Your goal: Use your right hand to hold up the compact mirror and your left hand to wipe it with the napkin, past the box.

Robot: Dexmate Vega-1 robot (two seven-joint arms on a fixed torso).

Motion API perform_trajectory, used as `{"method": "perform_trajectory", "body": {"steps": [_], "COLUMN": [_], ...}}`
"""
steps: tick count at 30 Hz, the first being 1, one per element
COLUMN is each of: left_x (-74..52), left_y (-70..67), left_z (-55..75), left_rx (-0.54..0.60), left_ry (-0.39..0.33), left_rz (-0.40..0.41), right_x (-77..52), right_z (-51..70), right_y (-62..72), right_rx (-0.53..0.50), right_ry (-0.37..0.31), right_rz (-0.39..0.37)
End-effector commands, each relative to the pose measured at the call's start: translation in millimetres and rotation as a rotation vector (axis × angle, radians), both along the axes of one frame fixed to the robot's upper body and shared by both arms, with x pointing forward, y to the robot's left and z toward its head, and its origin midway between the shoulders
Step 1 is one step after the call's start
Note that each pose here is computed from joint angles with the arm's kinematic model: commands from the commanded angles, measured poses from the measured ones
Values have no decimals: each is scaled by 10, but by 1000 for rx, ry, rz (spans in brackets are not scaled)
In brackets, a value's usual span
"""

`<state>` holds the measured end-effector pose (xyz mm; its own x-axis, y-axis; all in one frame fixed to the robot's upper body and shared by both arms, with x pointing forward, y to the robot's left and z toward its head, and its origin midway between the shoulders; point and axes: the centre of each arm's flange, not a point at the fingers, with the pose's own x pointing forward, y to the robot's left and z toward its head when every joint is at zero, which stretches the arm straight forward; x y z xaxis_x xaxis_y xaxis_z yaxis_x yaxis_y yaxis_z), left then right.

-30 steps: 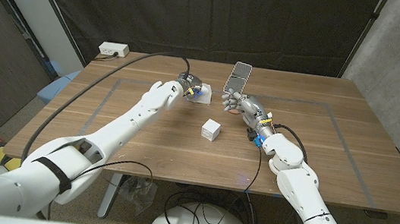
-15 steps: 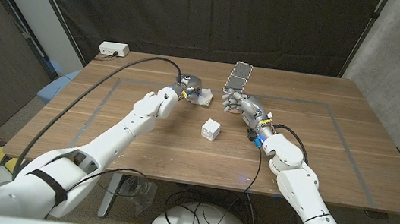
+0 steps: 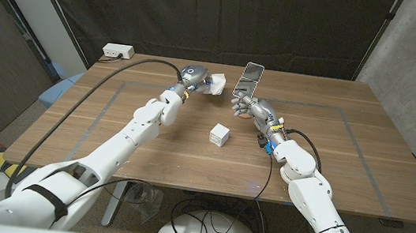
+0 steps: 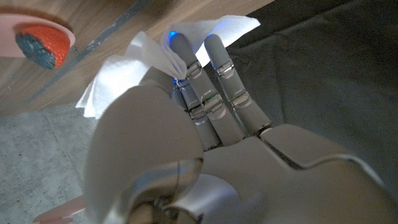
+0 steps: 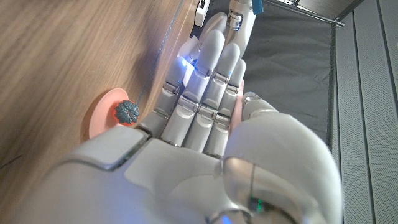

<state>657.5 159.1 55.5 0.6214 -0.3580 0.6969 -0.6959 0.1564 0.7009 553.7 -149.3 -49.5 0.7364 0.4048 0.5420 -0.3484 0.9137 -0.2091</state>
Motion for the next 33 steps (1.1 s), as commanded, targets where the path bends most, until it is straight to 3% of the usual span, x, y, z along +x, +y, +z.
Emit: {"method": "perform_trajectory", "body": {"steps": [1, 7, 12, 20, 29, 33], "left_x": [-262, -374, -458, -588, -647, -632], "left_y": [47, 68, 86, 64, -8, -25], "left_z": [130, 176, 200, 223, 234, 253], "left_rx": [-132, -172, -245, -321, -332, -336], "left_ry": [-139, -174, -167, -200, -205, -170], "left_rz": [-117, -181, -287, -406, -493, -525], "right_x": [-95, -114, -140, -117, -111, -148], "right_z": [28, 16, -2, -34, -56, -34], "right_y": [14, 28, 54, 62, 90, 121], "right_rx": [-110, -171, -246, -302, -362, -388], "right_ry": [-94, -133, -173, -179, -197, -226], "right_rz": [-102, -158, -224, -290, -331, -340]}}
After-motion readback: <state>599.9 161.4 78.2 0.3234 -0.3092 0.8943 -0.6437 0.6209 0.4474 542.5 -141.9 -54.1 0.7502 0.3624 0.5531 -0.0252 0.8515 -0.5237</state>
